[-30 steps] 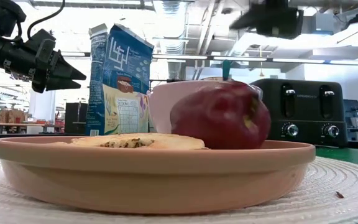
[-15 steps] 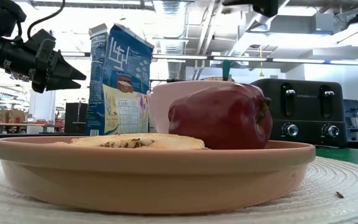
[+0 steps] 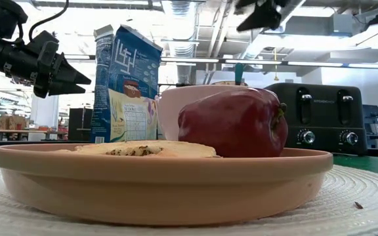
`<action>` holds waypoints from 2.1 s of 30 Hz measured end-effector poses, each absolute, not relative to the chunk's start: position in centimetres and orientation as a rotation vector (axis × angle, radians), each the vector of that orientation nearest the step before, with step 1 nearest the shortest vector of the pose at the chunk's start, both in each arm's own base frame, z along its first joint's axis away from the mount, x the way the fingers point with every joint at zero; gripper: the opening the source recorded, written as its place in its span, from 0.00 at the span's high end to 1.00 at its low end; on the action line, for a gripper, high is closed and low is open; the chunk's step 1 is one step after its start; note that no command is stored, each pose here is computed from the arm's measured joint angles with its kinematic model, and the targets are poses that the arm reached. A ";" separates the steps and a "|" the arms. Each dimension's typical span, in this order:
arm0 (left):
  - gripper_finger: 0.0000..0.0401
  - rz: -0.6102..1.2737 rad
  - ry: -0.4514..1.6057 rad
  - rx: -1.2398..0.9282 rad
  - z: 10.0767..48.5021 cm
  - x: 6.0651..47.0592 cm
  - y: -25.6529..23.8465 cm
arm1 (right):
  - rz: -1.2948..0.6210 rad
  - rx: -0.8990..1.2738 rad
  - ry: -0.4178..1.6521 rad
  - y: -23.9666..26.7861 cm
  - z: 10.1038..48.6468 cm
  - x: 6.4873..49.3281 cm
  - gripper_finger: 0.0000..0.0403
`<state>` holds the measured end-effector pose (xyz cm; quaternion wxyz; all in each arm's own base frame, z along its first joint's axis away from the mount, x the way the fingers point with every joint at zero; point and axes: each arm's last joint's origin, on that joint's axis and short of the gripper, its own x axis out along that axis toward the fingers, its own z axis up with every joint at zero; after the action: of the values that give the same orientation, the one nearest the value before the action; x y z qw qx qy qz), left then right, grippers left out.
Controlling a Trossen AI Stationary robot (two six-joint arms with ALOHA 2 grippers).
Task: Arrange a breakfast setting
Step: Put the blue spoon from the green glass beside the white bowl
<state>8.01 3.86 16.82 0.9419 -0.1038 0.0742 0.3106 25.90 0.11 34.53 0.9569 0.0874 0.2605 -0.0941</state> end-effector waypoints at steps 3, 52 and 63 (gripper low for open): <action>0.28 0.634 0.151 -0.212 16.8 8.0 3.9 | -0.191 0.055 0.610 -0.8 33.7 26.0 0.12; 0.28 0.634 0.151 -0.212 16.8 8.0 3.9 | -0.042 -0.103 0.859 -6.9 29.2 27.9 0.28; 0.28 0.634 0.151 -0.212 16.8 8.0 3.9 | -0.043 -0.101 0.855 -6.8 29.2 27.9 0.40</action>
<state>8.01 3.86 16.83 0.9419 -0.1038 0.0741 0.3107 27.91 -6.85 29.21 0.9086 -0.0491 0.4142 -0.0207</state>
